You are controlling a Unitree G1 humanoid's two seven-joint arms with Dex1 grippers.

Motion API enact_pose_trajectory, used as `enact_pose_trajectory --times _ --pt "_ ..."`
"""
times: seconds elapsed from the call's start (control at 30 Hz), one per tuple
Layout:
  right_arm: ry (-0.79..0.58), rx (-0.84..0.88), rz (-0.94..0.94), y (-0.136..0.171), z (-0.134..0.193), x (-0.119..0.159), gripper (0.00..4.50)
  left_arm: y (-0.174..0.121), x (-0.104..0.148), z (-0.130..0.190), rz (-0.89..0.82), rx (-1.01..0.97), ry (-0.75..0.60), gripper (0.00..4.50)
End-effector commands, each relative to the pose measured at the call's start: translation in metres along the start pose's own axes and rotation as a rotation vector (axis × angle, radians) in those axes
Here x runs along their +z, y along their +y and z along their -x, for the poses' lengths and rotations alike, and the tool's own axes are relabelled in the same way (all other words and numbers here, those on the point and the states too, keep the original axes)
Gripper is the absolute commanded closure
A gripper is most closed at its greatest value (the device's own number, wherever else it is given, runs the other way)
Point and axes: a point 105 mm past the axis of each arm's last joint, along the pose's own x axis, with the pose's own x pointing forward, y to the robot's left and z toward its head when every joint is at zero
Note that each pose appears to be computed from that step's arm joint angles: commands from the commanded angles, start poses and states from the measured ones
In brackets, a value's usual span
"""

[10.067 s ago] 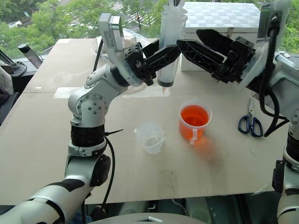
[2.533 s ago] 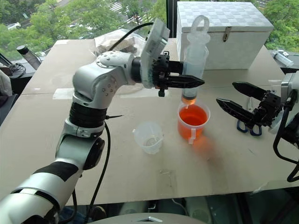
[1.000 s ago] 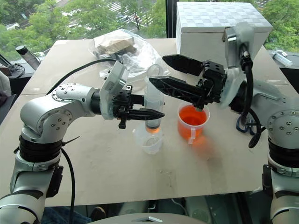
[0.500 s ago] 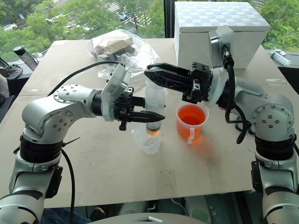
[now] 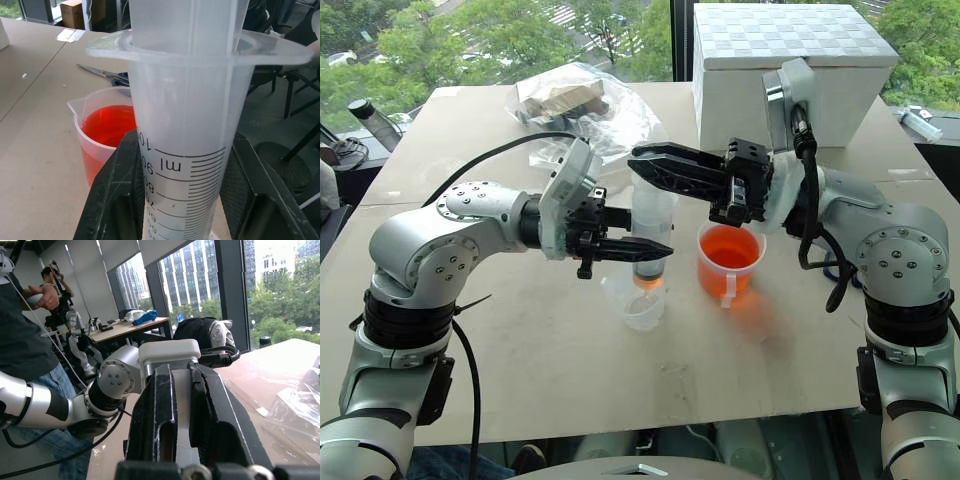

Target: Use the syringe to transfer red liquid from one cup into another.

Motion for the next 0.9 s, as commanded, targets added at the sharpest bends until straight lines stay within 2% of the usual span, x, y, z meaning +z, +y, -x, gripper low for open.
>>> enact_pose_trajectory --times 0.03,0.67,0.9 --pt "0.086 -0.010 -0.005 0.001 -0.001 -0.013 4.48 -0.005 0.017 0.001 -0.086 -0.011 -0.045 3.15" --pt "0.195 0.022 -0.083 0.010 -0.002 -0.038 4.48 -0.005 0.018 0.002 -0.090 -0.005 -0.052 3.15" --pt "0.175 0.039 -0.088 0.012 -0.004 -0.036 4.48 -0.004 0.019 0.004 -0.091 -0.002 -0.051 3.15"
